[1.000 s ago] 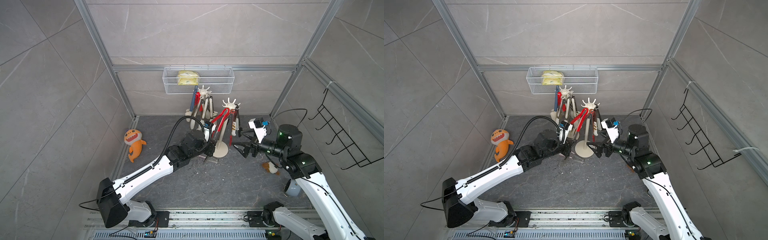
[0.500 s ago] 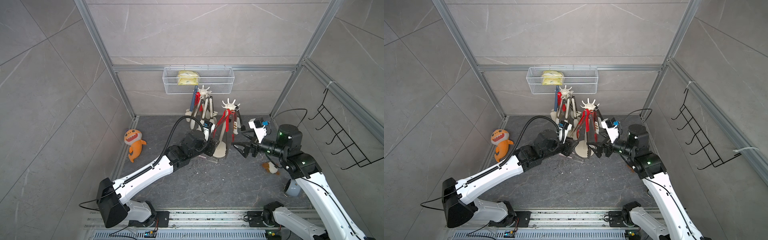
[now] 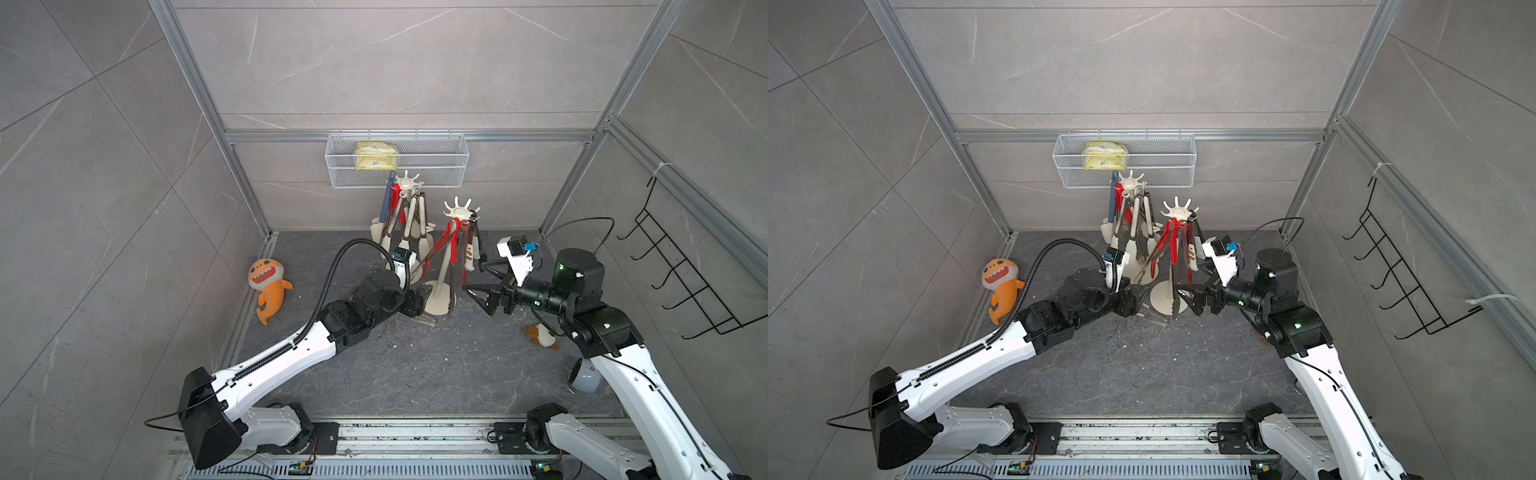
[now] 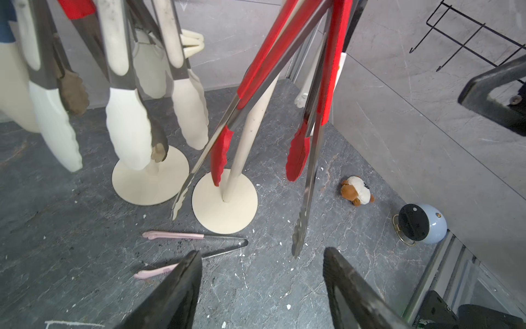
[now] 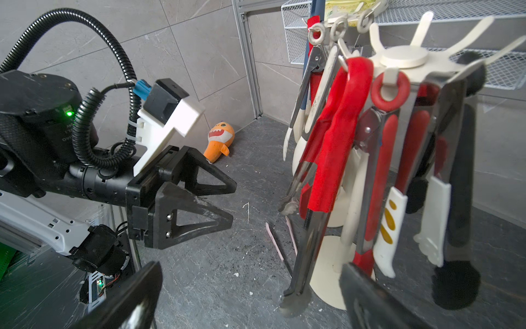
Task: Hang food tongs on kitchen utensil racks
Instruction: Hang the food tongs on the rack, then adjust the food tongs at the center of the board.
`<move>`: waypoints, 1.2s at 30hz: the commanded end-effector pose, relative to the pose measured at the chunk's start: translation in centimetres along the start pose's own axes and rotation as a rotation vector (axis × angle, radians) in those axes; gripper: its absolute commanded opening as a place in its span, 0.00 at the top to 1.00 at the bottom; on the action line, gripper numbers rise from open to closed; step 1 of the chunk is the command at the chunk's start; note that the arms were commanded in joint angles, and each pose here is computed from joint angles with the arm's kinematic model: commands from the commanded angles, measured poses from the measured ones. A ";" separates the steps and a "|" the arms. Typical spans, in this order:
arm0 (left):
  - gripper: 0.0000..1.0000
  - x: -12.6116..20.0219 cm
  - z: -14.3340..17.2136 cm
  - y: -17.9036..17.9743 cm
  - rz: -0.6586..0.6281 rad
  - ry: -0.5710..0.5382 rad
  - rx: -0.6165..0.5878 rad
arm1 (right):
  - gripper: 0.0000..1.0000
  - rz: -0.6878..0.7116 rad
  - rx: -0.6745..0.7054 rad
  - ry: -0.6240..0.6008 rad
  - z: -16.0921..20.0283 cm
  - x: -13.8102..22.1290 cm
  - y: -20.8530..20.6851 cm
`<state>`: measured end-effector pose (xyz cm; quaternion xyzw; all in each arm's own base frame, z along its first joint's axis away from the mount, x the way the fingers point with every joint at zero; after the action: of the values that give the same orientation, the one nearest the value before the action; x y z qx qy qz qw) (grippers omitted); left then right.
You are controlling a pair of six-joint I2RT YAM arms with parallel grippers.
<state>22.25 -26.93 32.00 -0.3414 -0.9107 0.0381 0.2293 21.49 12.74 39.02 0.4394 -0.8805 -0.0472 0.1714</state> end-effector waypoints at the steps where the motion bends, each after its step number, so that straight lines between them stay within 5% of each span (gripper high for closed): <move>1: 0.30 1.2 -0.8 0.5 -0.026 -0.082 0.061 | 0.00 -0.021 -0.020 0.023 0.6 -0.3 0.1; 14: 0.30 2.0 3.4 3.1 -0.030 -0.022 0.020 | 0.00 -0.041 -0.027 0.034 1.1 -0.2 0.3; 28: 0.39 3.3 6.9 7.4 0.116 0.087 -0.334 | 0.00 -0.058 -0.024 0.041 1.5 0.4 0.9; 36: 0.40 0.7 8.6 9.4 0.212 0.293 -0.521 | 0.00 -0.065 -0.024 0.047 1.6 0.5 1.1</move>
<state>23.50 -18.09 22.49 -0.4299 -0.8464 -0.1650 0.2675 20.54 12.83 38.12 0.4571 -0.8671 -0.0542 0.1902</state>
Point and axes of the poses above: each gripper's point midway between its finger pads, its own x axis back along the fingers, its own y axis along the line the jaws close on, z = x × y, the point moved 7 cm from there along x, back along the fingers, and after that the axes turned 4 degrees about -x, right-handed, at the moved point
